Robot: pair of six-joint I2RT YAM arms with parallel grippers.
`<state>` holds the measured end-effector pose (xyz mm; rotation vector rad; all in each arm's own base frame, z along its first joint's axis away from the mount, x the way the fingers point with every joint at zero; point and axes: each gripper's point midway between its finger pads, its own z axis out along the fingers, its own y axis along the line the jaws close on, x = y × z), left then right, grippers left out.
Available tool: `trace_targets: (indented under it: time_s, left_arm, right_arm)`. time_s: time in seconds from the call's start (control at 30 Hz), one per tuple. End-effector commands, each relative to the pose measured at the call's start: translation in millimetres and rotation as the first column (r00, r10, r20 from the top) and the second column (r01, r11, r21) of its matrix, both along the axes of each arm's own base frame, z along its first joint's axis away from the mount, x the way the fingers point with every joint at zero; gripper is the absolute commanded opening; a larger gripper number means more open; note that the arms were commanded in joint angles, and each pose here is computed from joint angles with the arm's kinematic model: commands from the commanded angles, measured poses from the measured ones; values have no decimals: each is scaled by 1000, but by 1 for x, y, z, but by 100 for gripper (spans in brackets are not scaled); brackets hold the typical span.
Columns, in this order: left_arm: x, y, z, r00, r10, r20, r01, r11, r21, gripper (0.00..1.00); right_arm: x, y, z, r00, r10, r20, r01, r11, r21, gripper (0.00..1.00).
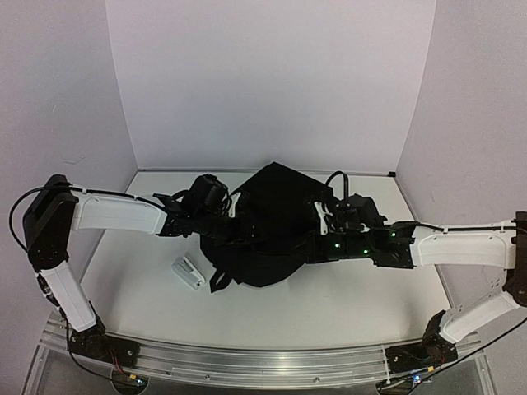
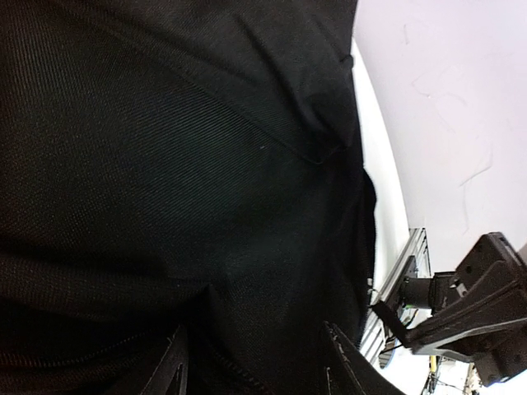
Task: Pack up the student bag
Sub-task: Zip the student bag at the center of the board.
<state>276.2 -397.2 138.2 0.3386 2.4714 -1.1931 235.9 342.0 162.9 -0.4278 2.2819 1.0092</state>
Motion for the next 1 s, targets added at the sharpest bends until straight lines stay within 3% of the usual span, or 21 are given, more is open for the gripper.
trace_targets:
  time_s: [0.0,0.3,0.4,0.6,0.77,0.97]
  left_arm:
    - [-3,-1,9,999,-36,34,36,999,4,57]
    - [-24,32,12,997,-42,66,34,994,108,71]
    - [-33,29,34,984,-82,161,66,993,100,76]
    - [-52,14,76,890,-135,436,94,989,115,81]
    - [-67,-9,90,829,-122,546,128,991,27,84]
    - [-74,-19,99,715,-64,696,-22,993,115,85]
  right_arm:
    - [-1,11,40,999,6,50,-14,988,154,0]
    - [-1,21,45,999,17,44,-27,973,227,0]
    - [-2,26,49,998,30,47,-40,969,242,0]
    - [5,29,53,999,-15,33,6,960,279,0]
    - [13,22,48,996,-92,-8,90,952,292,0]
    - [15,10,44,986,-161,-52,170,936,309,0]
